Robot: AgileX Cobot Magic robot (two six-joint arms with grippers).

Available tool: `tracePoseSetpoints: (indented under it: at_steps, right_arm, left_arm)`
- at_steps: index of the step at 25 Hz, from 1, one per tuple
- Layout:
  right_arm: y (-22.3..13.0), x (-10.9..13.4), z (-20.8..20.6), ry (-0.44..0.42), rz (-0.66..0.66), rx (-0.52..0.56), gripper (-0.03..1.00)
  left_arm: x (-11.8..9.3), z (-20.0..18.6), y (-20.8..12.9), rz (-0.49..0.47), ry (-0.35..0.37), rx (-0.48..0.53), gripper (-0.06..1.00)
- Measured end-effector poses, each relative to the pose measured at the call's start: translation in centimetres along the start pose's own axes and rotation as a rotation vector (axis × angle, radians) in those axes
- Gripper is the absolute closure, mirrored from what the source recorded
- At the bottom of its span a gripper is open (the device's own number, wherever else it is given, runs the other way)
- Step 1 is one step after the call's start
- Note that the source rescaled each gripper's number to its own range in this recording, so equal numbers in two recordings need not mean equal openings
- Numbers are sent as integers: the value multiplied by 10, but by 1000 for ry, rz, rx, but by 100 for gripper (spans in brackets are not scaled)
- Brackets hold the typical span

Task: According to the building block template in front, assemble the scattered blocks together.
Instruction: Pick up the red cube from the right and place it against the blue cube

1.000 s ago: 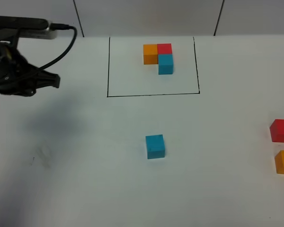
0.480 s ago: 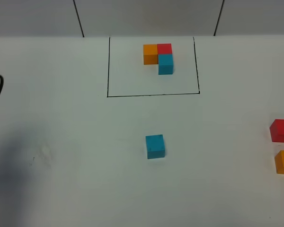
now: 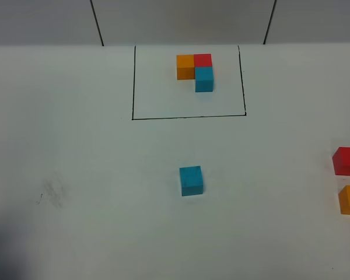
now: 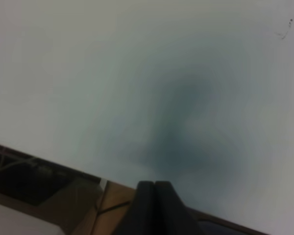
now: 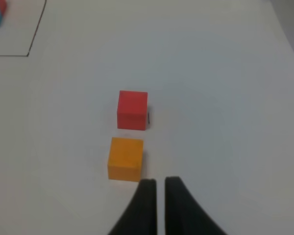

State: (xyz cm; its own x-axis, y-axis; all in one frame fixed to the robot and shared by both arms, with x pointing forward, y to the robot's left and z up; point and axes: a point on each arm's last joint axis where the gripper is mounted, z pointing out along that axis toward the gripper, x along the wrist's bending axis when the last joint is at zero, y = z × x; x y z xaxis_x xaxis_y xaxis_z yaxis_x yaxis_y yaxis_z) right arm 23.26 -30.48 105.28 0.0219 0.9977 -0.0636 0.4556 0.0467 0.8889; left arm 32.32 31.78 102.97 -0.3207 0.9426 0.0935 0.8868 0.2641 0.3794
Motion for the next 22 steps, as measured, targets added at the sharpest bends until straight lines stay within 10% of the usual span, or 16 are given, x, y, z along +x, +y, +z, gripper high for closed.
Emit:
tracePoseSetpoints:
  at_steps: [22]
  right_arm:
    - [0, 0, 0, 0, 0, 0, 96]
  left_arm:
    - [18, -39, -57, 24, -213, -404, 94]
